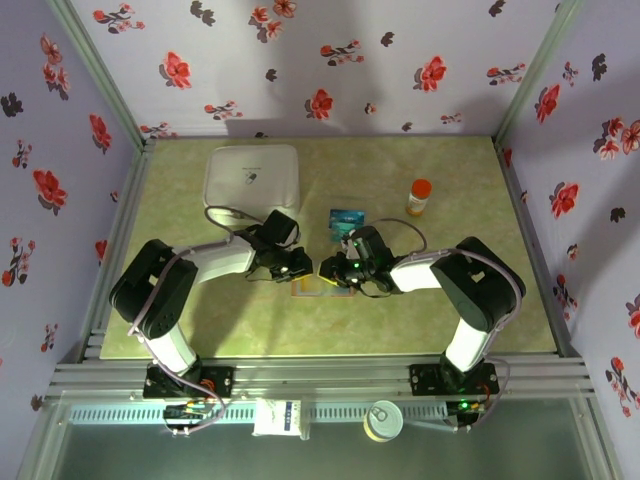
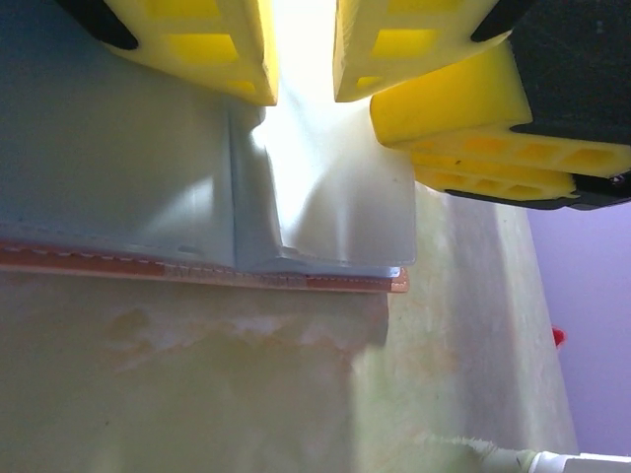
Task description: Take the credit cards out of the card holder
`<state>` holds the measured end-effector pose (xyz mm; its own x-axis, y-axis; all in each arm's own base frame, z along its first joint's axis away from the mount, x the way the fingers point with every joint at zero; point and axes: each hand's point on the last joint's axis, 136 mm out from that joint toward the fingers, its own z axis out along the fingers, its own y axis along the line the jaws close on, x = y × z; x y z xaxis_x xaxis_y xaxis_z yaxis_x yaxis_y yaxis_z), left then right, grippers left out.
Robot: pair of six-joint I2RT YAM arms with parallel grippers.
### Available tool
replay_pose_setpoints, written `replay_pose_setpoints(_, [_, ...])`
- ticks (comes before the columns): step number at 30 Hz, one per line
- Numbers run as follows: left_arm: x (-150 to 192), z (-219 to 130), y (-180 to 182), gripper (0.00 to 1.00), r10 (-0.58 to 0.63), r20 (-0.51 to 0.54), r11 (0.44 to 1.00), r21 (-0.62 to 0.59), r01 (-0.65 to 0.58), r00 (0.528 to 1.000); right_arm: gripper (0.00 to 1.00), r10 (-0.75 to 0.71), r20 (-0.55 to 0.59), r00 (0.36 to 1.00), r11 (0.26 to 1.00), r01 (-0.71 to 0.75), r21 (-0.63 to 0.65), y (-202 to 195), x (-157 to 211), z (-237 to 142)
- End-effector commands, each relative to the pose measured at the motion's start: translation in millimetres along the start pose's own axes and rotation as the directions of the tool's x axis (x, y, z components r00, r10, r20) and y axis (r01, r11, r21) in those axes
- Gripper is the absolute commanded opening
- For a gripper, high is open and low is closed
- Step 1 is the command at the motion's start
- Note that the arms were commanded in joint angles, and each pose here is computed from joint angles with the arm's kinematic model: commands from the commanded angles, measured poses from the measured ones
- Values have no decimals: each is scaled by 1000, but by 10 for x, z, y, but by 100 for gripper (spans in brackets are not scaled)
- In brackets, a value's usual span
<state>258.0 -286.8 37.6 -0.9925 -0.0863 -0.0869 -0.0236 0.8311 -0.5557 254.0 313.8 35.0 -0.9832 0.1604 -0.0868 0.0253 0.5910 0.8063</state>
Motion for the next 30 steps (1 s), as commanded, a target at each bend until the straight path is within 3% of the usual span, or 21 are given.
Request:
replay_pose_setpoints(1, [-2, -13, -100, 17, 2, -3, 999, 32, -2, 1000, 24, 2, 3, 1000, 1000, -2, -30, 99, 16, -100])
replay_pose_setpoints(9, [-28, -136, -246, 17, 14, 19, 997, 76, -15, 1000, 28, -86, 109, 990, 991, 73, 114, 182, -83, -551])
replay_pose_setpoints(15, [-28, -30, -339, 15, 30, 5, 996, 82, -30, 1000, 30, -146, 179, 973, 974, 109, 200, 213, -153, -910])
replay_pose_setpoints(23, [-17, 138, -509, 15, 64, -14, 996, 68, -63, 998, 31, -161, 218, 963, 965, 108, 238, 147, -111, -1179])
replay_pose_setpoints(30, [-2, 253, -660, 23, 117, -46, 993, 38, -115, 992, 33, -149, 239, 959, 966, 90, 242, 52, -83, -1292])
